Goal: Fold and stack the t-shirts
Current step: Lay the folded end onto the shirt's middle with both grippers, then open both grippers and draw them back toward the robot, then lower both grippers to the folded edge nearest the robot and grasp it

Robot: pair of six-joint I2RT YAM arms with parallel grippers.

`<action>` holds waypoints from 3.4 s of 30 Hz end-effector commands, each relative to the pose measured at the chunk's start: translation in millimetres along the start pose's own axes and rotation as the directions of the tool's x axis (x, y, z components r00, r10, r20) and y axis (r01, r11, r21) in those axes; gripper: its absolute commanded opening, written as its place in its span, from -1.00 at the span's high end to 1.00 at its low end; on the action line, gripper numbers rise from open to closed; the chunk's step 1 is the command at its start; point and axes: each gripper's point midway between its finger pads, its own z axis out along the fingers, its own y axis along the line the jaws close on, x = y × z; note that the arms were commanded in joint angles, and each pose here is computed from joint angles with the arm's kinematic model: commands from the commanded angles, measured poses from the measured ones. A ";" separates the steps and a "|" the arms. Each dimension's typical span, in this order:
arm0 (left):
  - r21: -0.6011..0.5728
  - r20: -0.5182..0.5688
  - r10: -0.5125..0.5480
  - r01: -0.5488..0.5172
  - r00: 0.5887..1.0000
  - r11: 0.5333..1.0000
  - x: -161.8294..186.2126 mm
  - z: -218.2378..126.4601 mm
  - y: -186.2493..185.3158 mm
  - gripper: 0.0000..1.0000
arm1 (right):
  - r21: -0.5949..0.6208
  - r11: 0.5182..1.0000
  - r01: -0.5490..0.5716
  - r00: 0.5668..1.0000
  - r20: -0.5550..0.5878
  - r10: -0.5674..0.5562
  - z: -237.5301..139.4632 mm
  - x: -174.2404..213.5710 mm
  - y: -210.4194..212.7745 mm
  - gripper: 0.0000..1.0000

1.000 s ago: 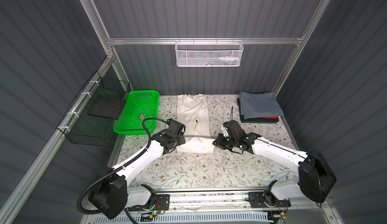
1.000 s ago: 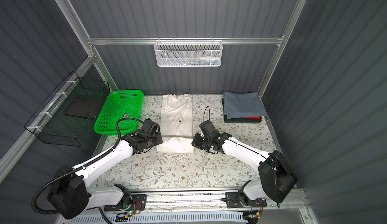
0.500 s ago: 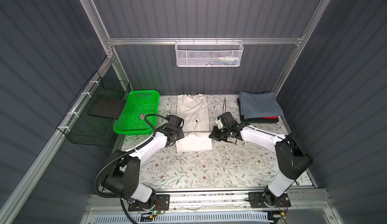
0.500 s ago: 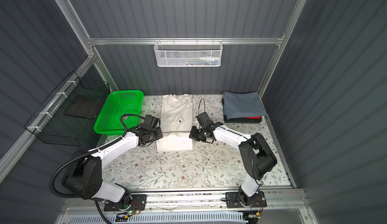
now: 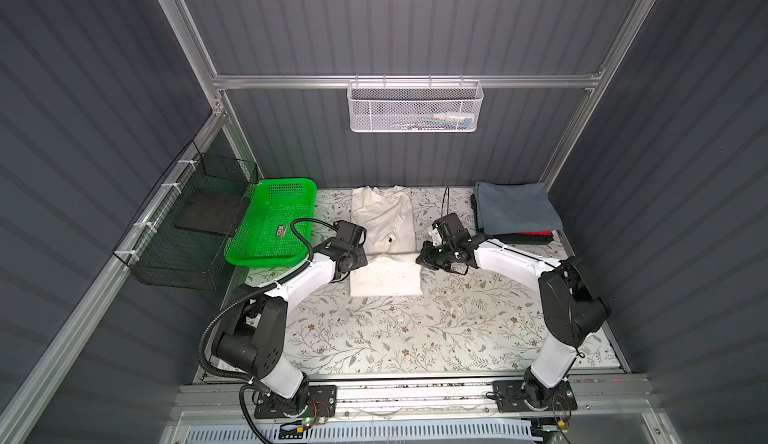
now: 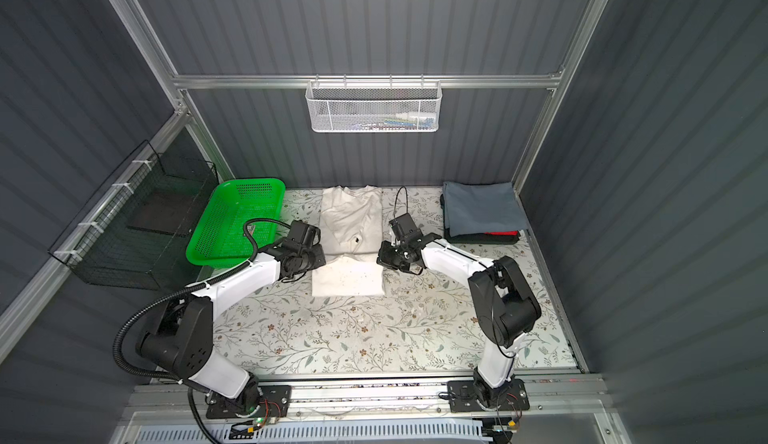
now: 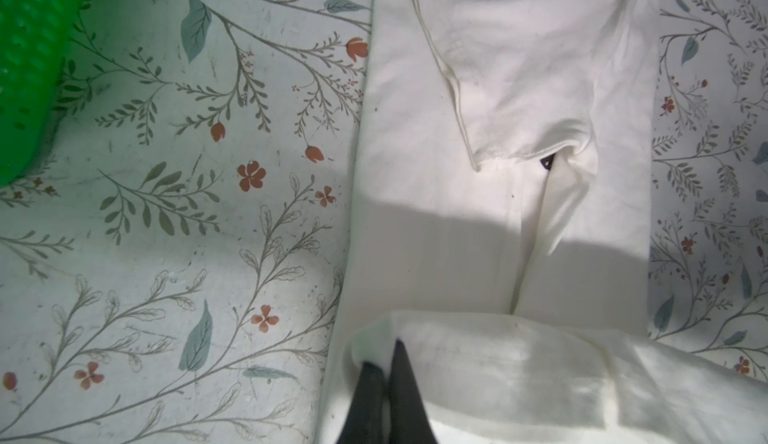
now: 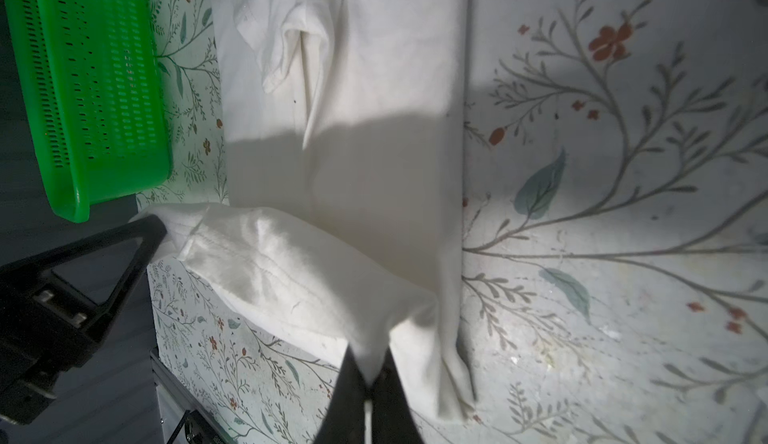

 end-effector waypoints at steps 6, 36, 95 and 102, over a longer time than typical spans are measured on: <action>-0.014 0.035 0.021 -0.020 0.999 1.000 -24.6 6.8 -3.1 1.00 | 0.007 1.000 0.004 1.000 -0.004 -0.004 5.5 -16.2 -0.2 1.00; -0.086 0.068 0.036 -0.030 0.997 0.996 -65.3 30.7 -2.1 -0.96 | 0.011 1.000 -0.018 1.000 -0.025 0.018 22.0 -47.6 -11.9 -0.28; 0.146 -0.114 -0.151 0.167 0.982 0.975 99.2 -36.4 50.5 -0.99 | -0.108 0.968 -0.226 0.974 -0.059 0.221 -2.7 89.7 -42.2 -0.98; 0.158 -0.140 -0.162 0.183 0.977 0.970 103.9 -26.7 46.6 -0.84 | -0.132 0.961 -0.244 0.969 -0.079 0.235 19.8 86.4 -37.6 -0.89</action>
